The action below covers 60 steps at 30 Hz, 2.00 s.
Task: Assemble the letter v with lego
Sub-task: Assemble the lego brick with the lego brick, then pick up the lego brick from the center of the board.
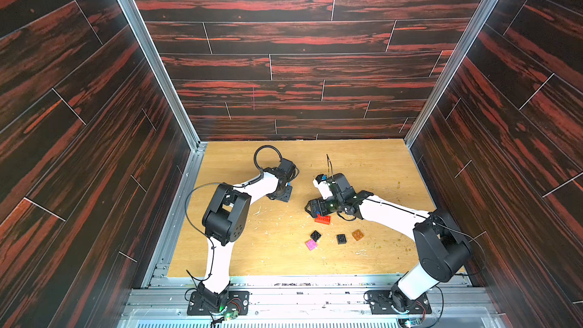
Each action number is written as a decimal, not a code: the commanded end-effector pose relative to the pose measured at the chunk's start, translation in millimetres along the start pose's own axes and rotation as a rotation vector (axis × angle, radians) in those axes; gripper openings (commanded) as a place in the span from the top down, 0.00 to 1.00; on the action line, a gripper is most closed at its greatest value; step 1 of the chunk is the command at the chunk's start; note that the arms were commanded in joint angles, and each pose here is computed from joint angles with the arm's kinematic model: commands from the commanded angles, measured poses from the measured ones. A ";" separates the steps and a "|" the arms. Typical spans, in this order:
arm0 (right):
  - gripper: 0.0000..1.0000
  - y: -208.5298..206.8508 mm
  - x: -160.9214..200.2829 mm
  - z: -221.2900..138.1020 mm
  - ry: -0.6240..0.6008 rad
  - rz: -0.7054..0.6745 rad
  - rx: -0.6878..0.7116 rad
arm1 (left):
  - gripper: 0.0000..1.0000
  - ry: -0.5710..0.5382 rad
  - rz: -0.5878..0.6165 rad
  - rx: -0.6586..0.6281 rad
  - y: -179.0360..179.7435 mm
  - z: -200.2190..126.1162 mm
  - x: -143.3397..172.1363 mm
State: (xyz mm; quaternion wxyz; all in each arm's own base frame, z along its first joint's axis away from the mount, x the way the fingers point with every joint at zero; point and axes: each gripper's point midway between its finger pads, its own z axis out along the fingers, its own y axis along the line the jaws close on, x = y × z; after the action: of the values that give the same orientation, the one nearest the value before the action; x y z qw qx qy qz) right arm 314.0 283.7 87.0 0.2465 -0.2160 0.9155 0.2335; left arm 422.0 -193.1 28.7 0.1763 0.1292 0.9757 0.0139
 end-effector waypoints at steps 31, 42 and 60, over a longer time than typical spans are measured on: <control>0.07 -5.0 34.5 -24.2 0.059 0.016 0.084 | 0.36 -0.178 -0.181 -0.079 47.2 -31.4 -32.7; 0.13 29.4 86.3 -30.3 0.157 -0.087 0.119 | 0.26 -0.314 -0.356 0.018 38.8 -88.0 28.5; 0.31 49.7 127.3 -1.6 0.256 -0.096 0.214 | 0.12 -0.348 -0.476 0.103 31.4 -96.2 97.4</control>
State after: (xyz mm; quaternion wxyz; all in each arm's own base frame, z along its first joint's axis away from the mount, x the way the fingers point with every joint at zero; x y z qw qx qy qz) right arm 188.8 284.0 32.2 0.1597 -0.2741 0.9436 0.0949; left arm 309.3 -136.9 81.1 0.3177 -0.0824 0.9401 -0.0921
